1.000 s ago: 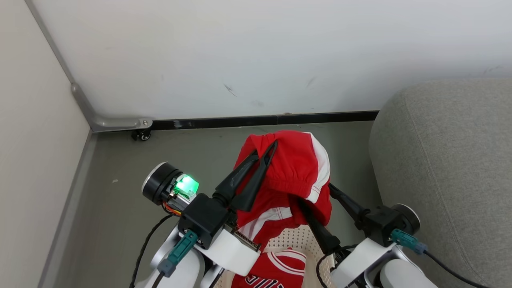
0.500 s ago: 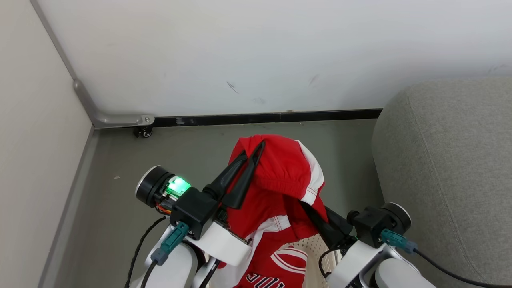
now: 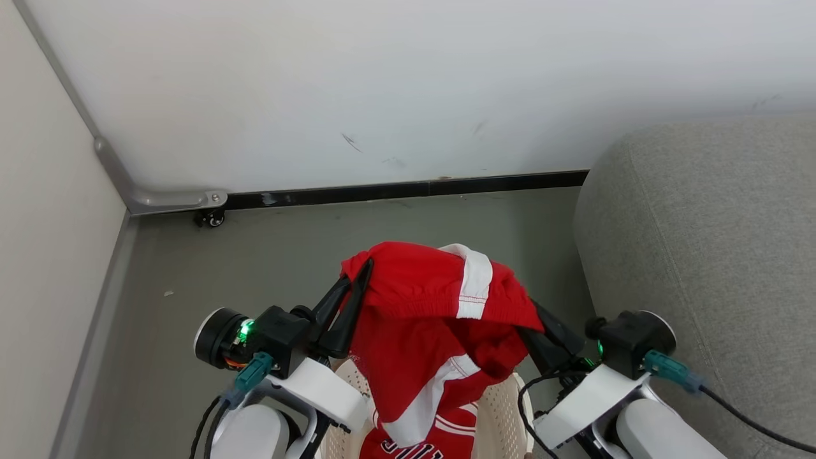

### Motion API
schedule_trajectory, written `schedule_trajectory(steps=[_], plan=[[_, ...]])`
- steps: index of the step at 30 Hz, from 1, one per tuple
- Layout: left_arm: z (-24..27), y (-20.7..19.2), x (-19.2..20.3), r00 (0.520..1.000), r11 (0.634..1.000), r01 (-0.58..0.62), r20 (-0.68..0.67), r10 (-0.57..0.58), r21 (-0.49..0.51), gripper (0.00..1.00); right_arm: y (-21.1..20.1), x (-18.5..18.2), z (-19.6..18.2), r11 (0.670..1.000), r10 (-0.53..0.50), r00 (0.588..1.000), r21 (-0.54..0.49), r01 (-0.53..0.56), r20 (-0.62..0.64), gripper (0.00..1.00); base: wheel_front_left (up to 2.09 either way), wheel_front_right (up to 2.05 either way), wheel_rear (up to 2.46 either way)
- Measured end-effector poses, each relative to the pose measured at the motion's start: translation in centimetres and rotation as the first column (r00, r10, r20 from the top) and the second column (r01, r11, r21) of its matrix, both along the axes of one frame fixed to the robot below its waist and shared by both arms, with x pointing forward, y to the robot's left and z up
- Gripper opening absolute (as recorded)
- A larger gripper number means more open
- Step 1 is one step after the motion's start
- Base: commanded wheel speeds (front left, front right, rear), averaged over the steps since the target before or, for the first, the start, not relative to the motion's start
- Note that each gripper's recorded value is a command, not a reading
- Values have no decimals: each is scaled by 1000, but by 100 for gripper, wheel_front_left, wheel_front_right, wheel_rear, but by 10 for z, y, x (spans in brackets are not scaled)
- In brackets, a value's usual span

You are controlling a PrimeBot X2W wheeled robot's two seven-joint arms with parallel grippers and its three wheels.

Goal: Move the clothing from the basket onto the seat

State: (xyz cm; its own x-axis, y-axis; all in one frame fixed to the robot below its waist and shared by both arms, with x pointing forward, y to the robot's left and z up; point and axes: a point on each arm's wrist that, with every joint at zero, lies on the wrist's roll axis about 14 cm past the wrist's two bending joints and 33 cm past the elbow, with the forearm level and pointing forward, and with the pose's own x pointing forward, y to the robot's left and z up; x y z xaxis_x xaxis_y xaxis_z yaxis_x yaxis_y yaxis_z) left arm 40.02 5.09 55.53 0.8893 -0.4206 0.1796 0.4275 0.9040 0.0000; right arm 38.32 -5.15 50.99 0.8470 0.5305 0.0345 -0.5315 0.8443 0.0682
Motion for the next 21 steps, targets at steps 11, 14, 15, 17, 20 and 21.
schedule_trajectory(steps=[11,14,15,17,20,21], plan=[[-6,-10,0,999,999,28,-28,-29,-27,100,-64,11,21,982,-187,981,39,185,50,0,0,0,0],[-9,-7,0,999,999,27,-39,-28,-25,100,-85,13,30,971,-238,968,46,236,75,0,0,0,0],[-11,-4,1,999,999,21,-44,-23,-29,100,-91,13,33,967,-255,963,47,252,86,0,0,0,0],[-14,-2,0,998,1000,18,-52,-19,-25,100,-104,12,38,958,-285,953,50,281,104,0,0,0,0],[-15,1,3,998,1000,10,-56,-11,-28,100,-117,6,37,949,-316,942,45,313,109,0,0,0,0],[-15,2,4,998,1000,8,-56,-9,-28,100,-120,3,37,945,-326,939,45,323,111,0,0,0,0]])
